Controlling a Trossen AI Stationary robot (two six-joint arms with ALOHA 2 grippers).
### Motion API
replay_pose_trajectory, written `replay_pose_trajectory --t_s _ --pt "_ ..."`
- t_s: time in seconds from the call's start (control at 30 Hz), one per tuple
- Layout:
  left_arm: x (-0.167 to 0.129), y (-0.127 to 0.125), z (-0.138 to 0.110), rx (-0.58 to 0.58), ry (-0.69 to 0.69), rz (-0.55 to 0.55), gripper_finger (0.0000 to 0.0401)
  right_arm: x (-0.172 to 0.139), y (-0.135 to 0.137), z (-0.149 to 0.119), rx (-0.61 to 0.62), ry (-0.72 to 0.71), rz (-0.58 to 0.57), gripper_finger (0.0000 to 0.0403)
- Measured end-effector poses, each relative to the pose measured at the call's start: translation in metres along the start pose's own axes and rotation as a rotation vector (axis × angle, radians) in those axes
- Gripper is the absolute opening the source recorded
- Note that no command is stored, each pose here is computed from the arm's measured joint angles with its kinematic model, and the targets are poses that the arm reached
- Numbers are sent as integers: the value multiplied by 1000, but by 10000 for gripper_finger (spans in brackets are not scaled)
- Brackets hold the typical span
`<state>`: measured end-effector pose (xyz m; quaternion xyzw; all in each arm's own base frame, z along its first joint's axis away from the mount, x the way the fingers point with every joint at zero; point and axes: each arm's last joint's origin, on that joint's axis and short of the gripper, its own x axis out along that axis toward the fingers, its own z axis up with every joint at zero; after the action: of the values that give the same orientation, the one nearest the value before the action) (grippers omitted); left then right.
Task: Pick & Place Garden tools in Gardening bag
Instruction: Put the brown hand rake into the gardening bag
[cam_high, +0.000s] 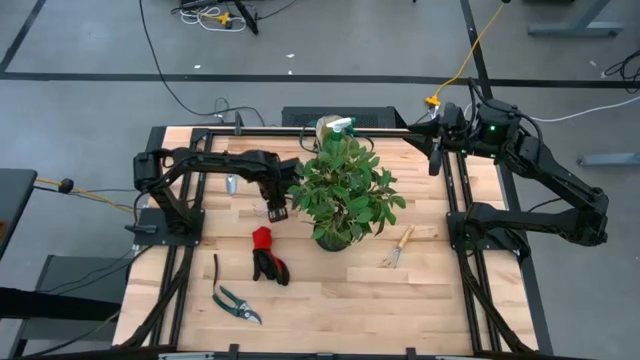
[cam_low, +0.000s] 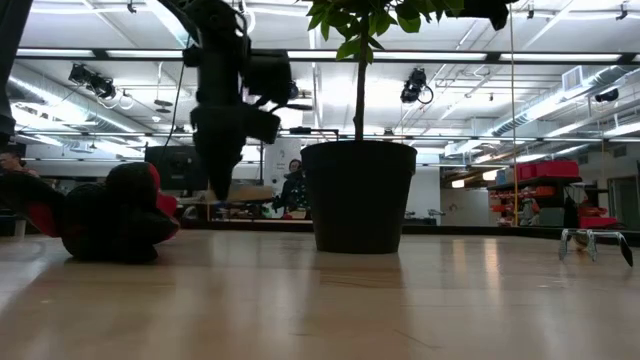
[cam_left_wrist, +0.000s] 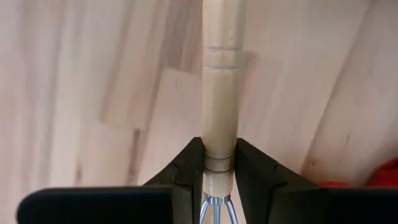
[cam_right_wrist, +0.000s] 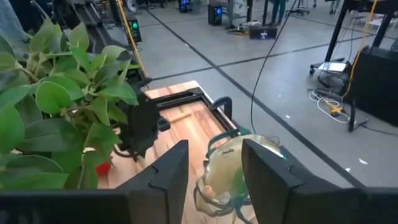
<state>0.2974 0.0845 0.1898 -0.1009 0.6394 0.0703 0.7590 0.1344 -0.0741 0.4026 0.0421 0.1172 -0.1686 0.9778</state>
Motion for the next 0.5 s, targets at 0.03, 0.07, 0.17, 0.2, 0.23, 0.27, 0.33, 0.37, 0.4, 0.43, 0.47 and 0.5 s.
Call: replay_pose_trajectory --t_s 0.03,0.07,0.17,0.2,0.23,0.27,0.33,0.37,0.4,0.43,0.47,0.5 --pt "-5 2 3 4 -9 2 75 0 0 0 0 -2 0 151" --pt "-10 5 6 13 -20 4 75 0 0 1 0 -6 0 151" --pt "-26 16 16 18 -58 17 75 0 0 2 -3 -24 0 151" --pt "-32 20 18 19 -69 21 75 0 0 3 -5 -33 0 151" --pt "-38 24 21 17 -83 25 75 0 0 4 -6 -39 0 151" --pt "-44 29 24 19 -101 31 75 0 0 5 -8 -49 0 151" --pt "-57 38 30 18 -134 44 75 0 0 6 -14 -62 -1 151" --pt "-64 43 32 16 -151 51 75 0 0 7 -15 -71 -2 151" --pt "-71 48 34 20 -171 59 75 0 0 8 -17 -81 -9 151" --pt "-77 53 36 21 -193 65 75 0 -1 9 -18 -87 -21 151" --pt "-84 58 38 23 -216 70 75 0 -1 9 -19 -94 -32 151" --pt "-91 64 40 21 -239 73 75 -1 -1 10 -20 -100 -43 151"
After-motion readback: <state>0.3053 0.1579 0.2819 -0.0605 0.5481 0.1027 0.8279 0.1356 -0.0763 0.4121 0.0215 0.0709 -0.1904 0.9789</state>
